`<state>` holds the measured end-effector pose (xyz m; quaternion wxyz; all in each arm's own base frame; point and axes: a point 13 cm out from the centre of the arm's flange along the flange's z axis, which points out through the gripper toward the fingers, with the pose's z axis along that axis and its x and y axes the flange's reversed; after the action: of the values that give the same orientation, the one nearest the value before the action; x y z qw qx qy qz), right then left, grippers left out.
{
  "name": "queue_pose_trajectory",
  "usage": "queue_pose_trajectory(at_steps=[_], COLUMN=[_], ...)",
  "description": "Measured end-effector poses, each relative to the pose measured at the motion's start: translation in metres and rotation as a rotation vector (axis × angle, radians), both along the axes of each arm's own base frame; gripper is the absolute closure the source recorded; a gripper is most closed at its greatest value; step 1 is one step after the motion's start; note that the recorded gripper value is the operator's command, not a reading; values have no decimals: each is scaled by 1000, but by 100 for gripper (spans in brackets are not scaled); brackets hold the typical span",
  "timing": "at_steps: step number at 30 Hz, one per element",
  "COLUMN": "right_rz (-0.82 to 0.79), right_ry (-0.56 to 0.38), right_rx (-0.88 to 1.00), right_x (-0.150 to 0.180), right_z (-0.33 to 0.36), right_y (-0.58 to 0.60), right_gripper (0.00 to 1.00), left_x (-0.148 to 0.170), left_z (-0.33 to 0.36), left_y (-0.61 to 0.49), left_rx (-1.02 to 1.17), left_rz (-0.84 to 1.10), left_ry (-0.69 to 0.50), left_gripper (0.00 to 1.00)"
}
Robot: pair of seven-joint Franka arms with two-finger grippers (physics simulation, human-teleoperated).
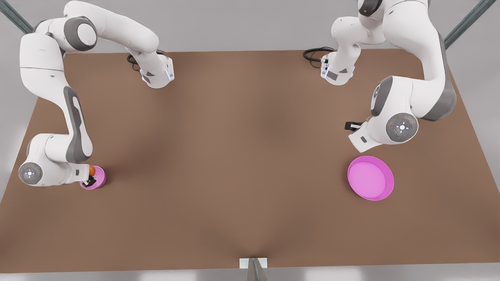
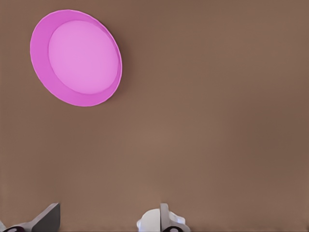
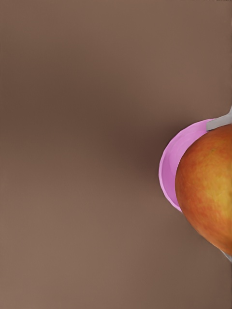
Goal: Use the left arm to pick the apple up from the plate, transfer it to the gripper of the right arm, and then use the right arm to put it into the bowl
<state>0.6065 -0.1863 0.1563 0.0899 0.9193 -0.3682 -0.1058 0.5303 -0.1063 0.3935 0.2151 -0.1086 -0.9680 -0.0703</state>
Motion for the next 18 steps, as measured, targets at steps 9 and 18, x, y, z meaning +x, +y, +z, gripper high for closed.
queue_pose_trajectory(at_steps=[9,18], right_rz=[22,59], right_ry=[-67,-127], right_rx=[76,117], right_x=[-6,5], right_z=[-40,-49], right_y=[-17,-24], right_gripper=[32,0], left_x=[5,0], left_z=[4,8], left_y=[4,3], left_rx=[0,-1], left_rz=[14,19], left_ry=[-22,-16], left_gripper=[0,0])
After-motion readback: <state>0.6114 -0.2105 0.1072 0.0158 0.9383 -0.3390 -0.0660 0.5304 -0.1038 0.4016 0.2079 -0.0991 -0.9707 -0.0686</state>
